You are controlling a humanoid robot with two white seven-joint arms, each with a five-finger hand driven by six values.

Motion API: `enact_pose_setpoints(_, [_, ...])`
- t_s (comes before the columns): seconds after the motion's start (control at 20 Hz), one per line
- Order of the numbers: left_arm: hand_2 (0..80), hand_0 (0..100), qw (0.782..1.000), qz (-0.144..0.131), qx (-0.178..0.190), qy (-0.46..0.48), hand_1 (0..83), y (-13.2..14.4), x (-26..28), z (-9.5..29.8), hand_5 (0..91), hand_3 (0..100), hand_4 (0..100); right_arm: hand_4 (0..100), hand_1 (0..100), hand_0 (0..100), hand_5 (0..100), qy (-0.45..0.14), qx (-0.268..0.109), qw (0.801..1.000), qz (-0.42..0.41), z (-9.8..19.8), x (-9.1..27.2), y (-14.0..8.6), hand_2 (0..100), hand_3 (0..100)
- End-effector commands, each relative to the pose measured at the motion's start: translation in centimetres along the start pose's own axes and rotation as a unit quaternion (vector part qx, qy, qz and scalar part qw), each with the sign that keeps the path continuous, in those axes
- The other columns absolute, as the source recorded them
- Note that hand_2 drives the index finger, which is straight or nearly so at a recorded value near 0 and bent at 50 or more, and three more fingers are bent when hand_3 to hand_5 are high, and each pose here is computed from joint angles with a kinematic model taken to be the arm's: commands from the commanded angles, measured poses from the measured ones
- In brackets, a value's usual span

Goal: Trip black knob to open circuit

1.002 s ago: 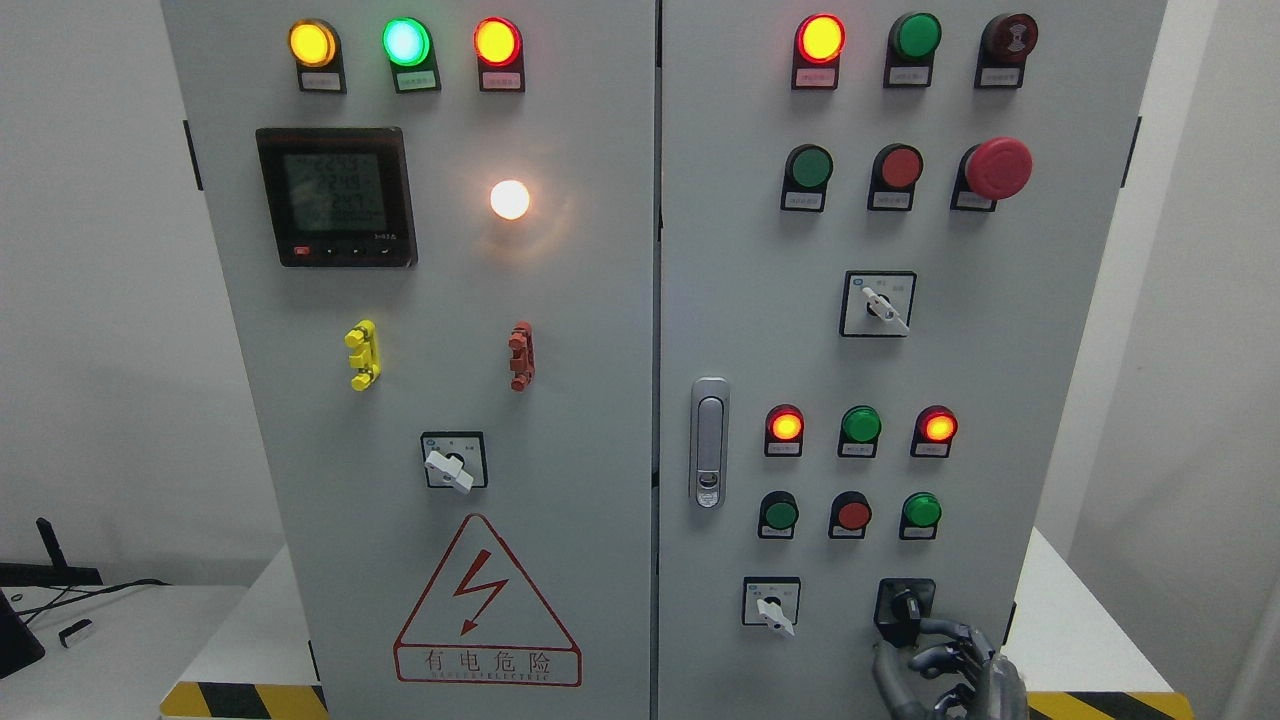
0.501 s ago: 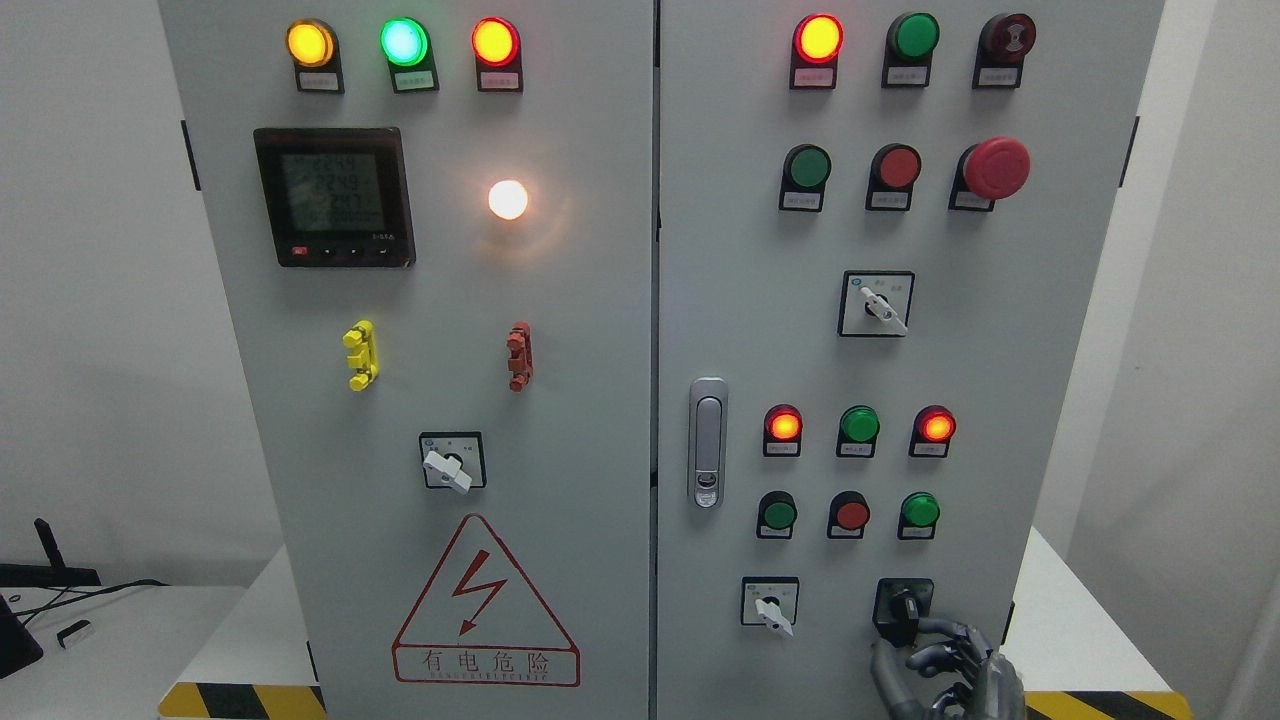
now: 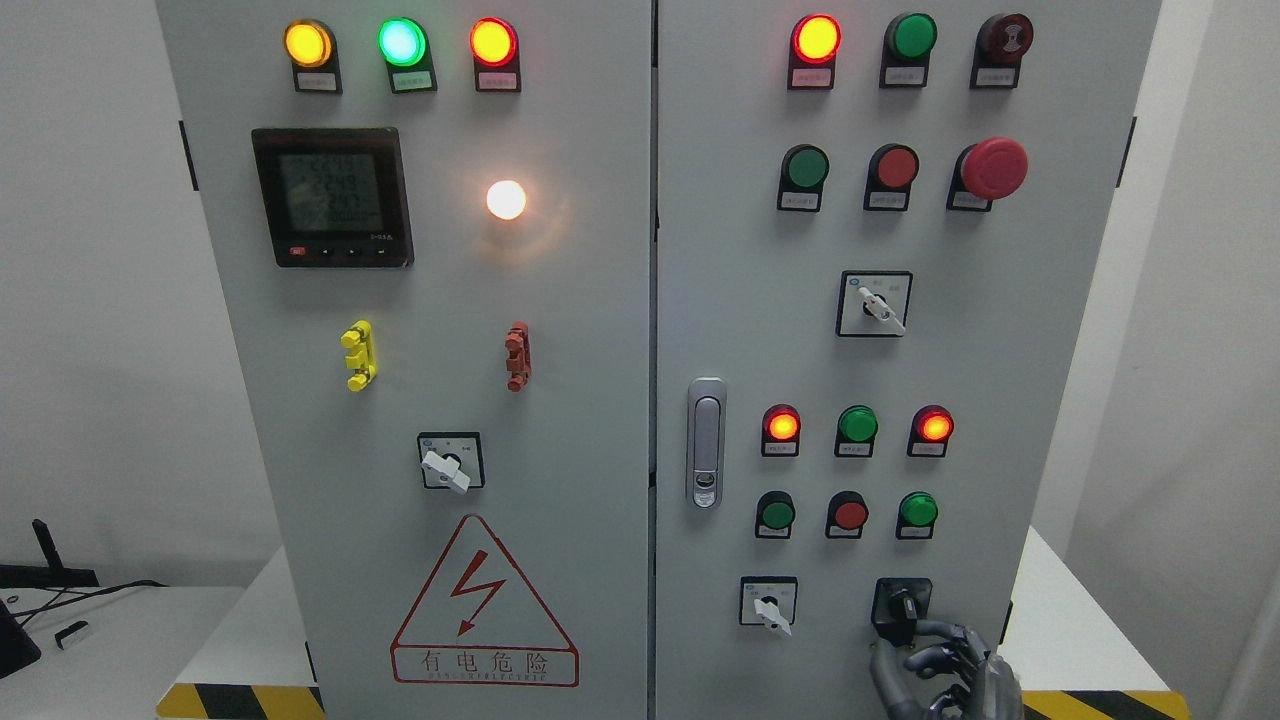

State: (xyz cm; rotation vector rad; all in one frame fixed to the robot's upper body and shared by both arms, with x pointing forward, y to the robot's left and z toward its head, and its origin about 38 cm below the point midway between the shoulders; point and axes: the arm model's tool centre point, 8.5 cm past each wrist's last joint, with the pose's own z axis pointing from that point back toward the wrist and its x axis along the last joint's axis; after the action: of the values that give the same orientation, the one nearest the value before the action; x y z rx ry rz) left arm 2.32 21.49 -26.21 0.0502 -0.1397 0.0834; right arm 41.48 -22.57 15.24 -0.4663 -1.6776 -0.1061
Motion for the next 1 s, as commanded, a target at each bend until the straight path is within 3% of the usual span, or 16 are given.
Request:
enact_pose_setpoints(0.0, [0.0,12,1.000,-0.015,-0.002,-0.001,38.9,0.00,0.04,-0.01,0.0,0,0,72,81,33,84,0.009,-0.012,1.000,-0.002,-0.30,-0.60,-0.76,48,73])
enact_pose_setpoints(0.95, [0.0,12,1.000,-0.015,-0.003,-0.001,38.9,-0.09,0.03,0.00,0.0,0,0,74,77,33,86,0.008,-0.012,1.000,-0.004,-0.60,-0.53,-0.66,49,75])
